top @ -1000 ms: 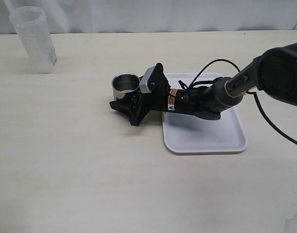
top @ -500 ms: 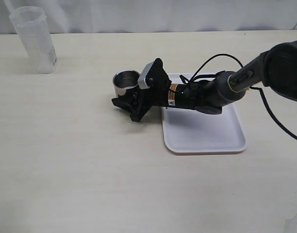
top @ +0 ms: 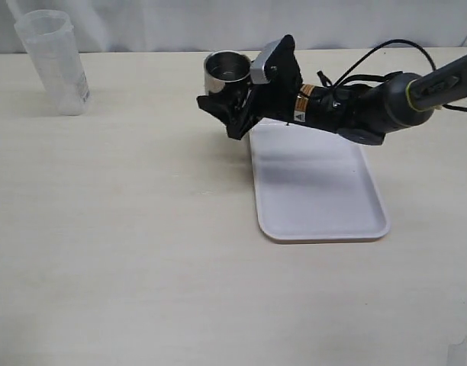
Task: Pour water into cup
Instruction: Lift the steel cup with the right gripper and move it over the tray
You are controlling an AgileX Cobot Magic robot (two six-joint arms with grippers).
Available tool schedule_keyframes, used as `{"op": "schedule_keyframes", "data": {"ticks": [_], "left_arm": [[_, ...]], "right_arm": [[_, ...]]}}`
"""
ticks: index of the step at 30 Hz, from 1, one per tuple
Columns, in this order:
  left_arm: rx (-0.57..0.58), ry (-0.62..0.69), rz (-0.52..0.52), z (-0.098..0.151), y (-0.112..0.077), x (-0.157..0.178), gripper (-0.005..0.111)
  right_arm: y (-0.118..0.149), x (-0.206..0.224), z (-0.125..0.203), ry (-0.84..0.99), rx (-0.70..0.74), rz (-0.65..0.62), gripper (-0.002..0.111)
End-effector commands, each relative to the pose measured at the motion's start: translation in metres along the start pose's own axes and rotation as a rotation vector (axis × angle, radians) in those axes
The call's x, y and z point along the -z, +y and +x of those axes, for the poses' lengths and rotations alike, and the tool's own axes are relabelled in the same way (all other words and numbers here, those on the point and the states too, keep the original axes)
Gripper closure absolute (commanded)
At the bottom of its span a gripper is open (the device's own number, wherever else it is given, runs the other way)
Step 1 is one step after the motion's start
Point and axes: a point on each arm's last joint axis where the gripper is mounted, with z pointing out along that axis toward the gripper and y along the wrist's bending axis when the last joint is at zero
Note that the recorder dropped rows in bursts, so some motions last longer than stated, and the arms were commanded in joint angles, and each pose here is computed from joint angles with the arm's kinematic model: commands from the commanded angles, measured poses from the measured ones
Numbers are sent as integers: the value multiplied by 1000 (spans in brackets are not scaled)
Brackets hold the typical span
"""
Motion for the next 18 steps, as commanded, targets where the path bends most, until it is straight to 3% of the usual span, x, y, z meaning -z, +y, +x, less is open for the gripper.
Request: {"op": "schedule_keyframes", "data": {"ticks": [1,8,18], "left_arm": [[8,-7,1,0,0,0,107],[6,-7,1,0,0,0,107],[6,-7,1,0,0,0,107]], "right_arm": [[-16,26,-7,-33,-32,58,104],[-35,75,20,-11,-99,178,104],[-33,90,37,47,-88,208,104]]}}
